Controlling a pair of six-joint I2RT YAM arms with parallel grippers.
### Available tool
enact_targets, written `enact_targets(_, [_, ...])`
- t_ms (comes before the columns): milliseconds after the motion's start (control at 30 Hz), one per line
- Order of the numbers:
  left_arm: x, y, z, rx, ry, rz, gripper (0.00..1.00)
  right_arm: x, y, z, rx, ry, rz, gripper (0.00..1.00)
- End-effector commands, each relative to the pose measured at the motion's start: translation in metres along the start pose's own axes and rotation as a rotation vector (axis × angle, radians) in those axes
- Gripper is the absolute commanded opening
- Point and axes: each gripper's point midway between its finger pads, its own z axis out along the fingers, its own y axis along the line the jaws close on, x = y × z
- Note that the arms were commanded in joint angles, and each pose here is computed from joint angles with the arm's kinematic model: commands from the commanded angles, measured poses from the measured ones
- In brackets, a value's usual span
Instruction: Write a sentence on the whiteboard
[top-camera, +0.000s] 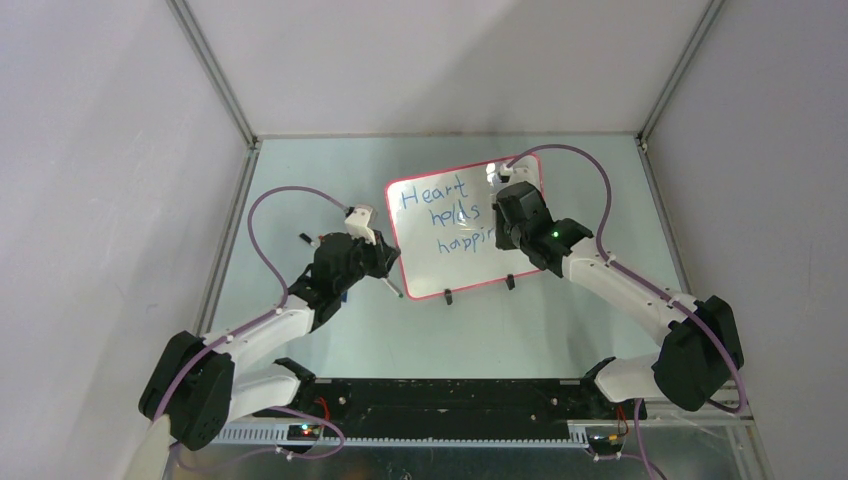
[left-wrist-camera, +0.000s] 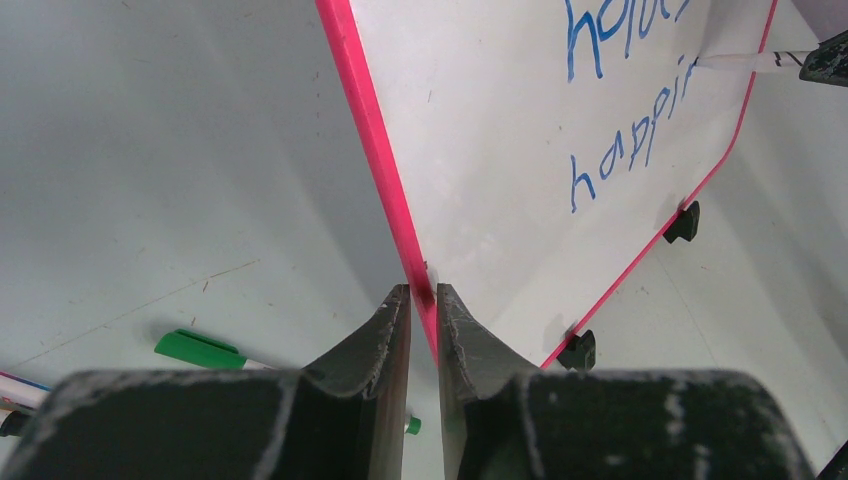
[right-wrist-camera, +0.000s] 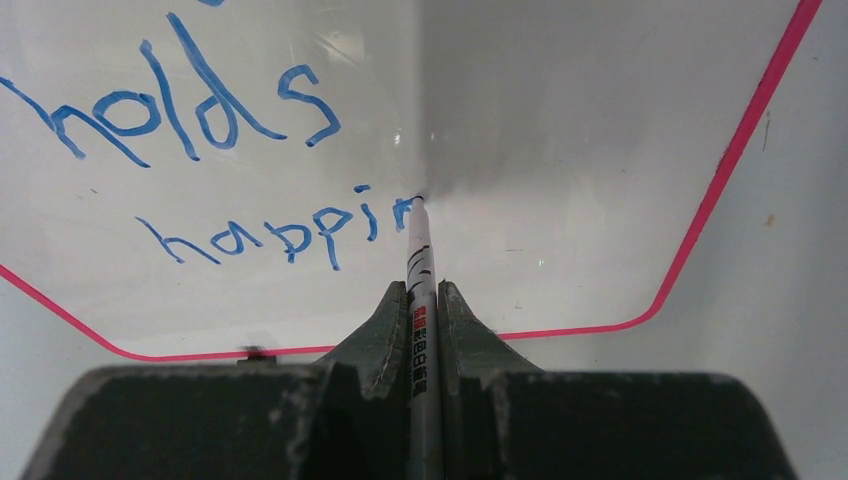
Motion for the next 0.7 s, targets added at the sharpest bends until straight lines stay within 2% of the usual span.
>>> enact_targets(0, [-0.016, -0.004, -0.002, 0.008, -0.050, 0.030, 0.20, -0.022, -0.009, -0.003, 0.050, -0.059, 0.030, 0.00])
enact_targets(667, [-0.016, -0.004, -0.002, 0.008, -0.050, 0.029, 0.20, 0.007, -0.008, -0.002, 0.025, 0.026, 0.022, 0.00])
